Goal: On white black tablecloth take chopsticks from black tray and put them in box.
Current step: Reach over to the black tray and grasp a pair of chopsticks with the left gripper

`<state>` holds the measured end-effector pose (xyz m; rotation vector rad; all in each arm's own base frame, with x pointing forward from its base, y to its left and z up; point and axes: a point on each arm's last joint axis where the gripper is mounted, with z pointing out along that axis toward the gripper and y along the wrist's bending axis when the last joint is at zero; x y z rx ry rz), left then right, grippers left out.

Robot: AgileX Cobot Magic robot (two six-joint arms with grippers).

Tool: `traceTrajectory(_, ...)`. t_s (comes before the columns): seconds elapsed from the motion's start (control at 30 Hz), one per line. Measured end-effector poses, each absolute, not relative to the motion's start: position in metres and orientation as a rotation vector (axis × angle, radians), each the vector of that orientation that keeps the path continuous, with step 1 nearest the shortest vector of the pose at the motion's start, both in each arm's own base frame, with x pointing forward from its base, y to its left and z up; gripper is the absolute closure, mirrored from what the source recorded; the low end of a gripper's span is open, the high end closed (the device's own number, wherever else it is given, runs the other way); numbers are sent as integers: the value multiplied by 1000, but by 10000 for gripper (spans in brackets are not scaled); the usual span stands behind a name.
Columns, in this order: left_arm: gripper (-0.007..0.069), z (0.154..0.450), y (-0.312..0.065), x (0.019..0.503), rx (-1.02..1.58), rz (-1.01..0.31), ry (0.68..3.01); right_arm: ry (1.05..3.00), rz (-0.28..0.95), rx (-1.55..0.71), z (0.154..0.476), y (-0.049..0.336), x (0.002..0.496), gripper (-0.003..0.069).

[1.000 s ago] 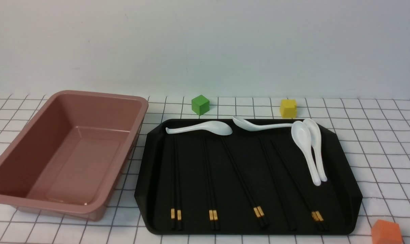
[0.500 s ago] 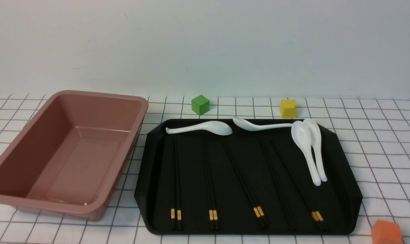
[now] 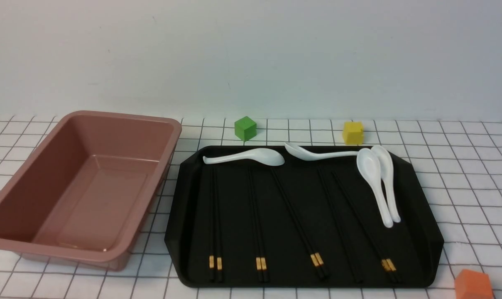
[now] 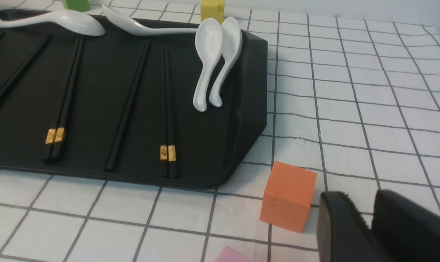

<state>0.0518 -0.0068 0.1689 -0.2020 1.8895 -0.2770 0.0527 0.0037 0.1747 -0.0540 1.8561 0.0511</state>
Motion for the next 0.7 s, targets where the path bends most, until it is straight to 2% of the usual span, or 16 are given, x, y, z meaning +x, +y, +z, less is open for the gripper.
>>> traceTrajectory(0.23,388,169,-7,52,-209,-285,1889,1856,51,-54,175,4,53,492)
traceTrajectory(0.33,388,169,-10,52,-325,-416,1878,1856,51,-54,175,4,53,492)
traceTrajectory(0.43,388,172,-17,51,-604,-736,1826,1856,51,-54,175,4,53,492)
traceTrajectory(0.5,388,175,-23,51,-829,-1000,1756,1856,51,-54,175,4,53,492)
traceTrajectory(0.53,388,176,-25,50,-884,-1070,1735,1856,51,-54,175,4,53,492)
traceTrajectory(0.6,388,181,-30,50,-1098,-1334,1630,1856,51,-54,175,4,53,492)
traceTrajectory(0.7,388,186,-32,50,-1239,-1524,1528,1856,51,-54,175,4,53,492)
